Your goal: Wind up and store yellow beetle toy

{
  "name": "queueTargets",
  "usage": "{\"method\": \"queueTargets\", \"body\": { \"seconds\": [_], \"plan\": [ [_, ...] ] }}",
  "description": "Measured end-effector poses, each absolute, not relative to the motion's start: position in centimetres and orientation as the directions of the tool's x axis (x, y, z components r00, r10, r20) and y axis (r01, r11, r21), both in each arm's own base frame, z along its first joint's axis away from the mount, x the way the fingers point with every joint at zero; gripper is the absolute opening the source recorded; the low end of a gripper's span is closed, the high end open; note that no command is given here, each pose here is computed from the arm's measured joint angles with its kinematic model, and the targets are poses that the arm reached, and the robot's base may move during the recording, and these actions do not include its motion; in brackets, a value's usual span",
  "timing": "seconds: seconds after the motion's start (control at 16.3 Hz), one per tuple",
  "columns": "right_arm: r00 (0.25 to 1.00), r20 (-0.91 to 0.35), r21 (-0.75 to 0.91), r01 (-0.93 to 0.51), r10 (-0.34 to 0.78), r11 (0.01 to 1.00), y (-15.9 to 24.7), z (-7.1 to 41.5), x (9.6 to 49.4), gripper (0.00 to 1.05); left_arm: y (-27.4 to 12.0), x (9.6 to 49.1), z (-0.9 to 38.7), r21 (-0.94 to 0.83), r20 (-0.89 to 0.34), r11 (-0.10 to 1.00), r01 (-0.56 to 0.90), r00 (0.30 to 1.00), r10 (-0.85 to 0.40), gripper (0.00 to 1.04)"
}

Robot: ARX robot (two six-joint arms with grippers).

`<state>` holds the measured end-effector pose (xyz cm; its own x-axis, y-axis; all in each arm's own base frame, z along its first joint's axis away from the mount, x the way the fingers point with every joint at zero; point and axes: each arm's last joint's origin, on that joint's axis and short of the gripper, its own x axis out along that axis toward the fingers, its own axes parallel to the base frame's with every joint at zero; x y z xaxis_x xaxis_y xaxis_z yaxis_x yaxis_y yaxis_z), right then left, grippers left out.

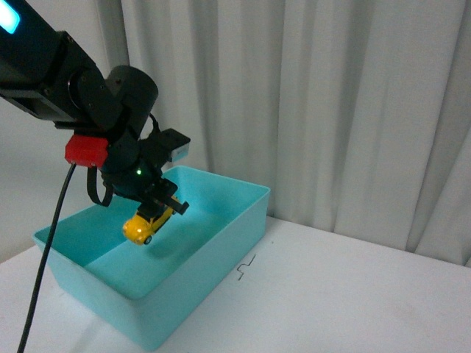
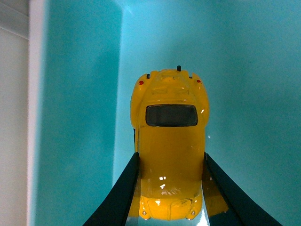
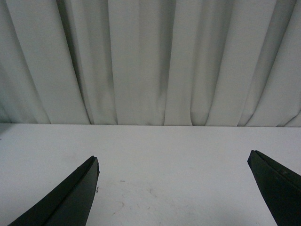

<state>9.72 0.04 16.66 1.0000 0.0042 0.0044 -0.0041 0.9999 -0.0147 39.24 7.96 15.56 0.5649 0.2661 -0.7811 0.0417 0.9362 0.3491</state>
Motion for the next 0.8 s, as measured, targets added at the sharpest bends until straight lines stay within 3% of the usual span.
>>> {"method": "queueTargets", "body": {
  "seconds": [0.12,0.37,0.61,0.74,0.8],
  "plan": [
    [1.000,0.004,-0.015,-0.004,0.004,1.000,0.0,16.7,9.7,0.98,7.5,39.5,14.0,0.336,-0.812,0.940,0.063,0.524,0.255,0.31],
    [1.000,0.004,-0.015,-0.004,0.004,1.000,0.0,16.7,9.7,0.98,7.0,40.1,12.8,0.290,-0.829,0.956,0.044,0.511,0.228,0.32],
    [1.000,0.004,-0.015,-0.004,0.004,1.000,0.0,16.7,9.7,0.98,6.8,40.0,13.2,0.236,-0.833,0.971,0.038,0.522,0.182,0.75],
    [1.000,0.004,-0.015,-0.004,0.004,1.000,0.0,16.7,9.7,0.98,6.7,38.9,16.3,0.199,-0.784,0.979,0.032,0.605,0.140,0.98],
    [1.000,0.004,-0.015,-0.004,0.004,1.000,0.0,16.7,9.7,0.98,6.3,36.3,21.1,0.171,-0.677,0.985,0.030,0.730,0.095,0.98]
  ]
}}
